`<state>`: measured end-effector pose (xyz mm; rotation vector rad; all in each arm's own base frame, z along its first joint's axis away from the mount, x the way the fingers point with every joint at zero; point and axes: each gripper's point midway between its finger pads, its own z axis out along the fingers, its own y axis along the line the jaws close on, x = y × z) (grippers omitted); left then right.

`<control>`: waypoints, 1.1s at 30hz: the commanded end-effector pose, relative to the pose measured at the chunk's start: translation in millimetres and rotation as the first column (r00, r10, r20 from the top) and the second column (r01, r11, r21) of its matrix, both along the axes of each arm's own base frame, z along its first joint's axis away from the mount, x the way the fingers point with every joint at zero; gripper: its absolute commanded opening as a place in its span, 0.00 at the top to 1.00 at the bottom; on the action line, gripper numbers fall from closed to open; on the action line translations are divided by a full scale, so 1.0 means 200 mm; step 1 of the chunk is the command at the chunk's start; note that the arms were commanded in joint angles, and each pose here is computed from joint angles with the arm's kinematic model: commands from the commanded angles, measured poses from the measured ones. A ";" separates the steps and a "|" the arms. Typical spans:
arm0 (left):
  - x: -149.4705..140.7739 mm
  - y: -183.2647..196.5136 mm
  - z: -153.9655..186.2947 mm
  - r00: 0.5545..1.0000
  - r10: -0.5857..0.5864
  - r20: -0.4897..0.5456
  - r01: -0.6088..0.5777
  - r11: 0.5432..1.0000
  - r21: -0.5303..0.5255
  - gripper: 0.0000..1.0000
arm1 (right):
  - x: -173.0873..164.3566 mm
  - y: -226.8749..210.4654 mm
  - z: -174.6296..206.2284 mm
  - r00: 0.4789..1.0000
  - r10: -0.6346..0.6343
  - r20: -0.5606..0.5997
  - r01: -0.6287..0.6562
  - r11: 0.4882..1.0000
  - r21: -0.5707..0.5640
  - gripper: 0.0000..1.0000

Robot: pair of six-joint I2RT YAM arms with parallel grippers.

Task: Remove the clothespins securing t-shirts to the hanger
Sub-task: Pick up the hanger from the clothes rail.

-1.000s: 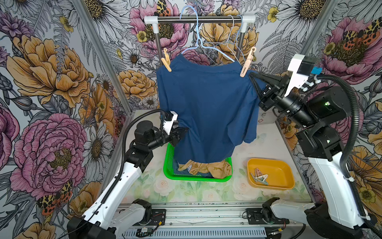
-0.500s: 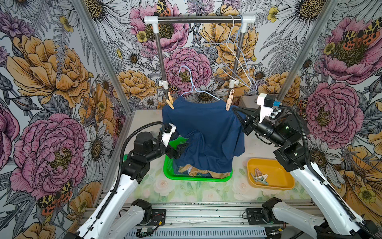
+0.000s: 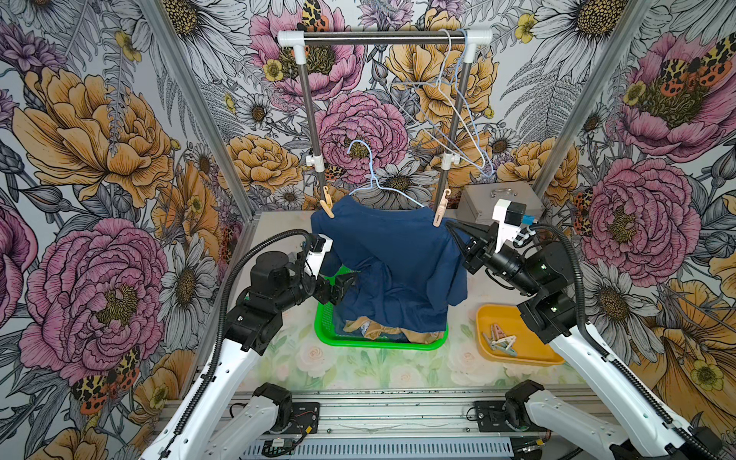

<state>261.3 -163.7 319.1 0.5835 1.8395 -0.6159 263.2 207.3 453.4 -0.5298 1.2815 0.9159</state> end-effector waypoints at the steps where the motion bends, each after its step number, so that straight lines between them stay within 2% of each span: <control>1: 0.01 0.02 0.17 0.999 0.045 0.028 -0.043 0.996 -0.075 0.04 | -0.08 0.01 0.11 0.995 0.041 0.093 -0.047 0.997 0.061 1.00; 9: 0.04 0.06 0.45 0.987 0.122 0.108 -0.106 0.985 -0.139 0.04 | -0.10 0.03 -0.11 0.998 0.044 0.035 -0.046 0.998 0.045 1.00; 15: 0.12 -0.05 0.58 0.997 0.041 0.067 -0.027 0.979 -0.203 0.09 | -0.13 0.02 -0.23 0.999 0.032 0.023 -0.033 0.999 0.037 1.00; 20: 0.23 -0.14 0.62 0.999 -0.005 0.037 0.014 0.970 -0.242 0.14 | -0.15 0.01 -0.32 1.000 0.008 0.017 -0.008 1.000 0.022 1.00; 28: 0.32 -0.32 0.59 0.997 -0.083 -0.005 0.080 0.969 -0.233 0.19 | -0.16 -0.01 -0.36 1.000 -0.007 0.012 0.007 1.000 -0.006 1.00; 33: 0.34 -0.40 0.58 0.994 -0.111 -0.017 0.104 0.967 -0.233 0.35 | -0.16 0.00 -0.38 1.000 -0.011 0.009 0.012 1.000 -0.027 1.00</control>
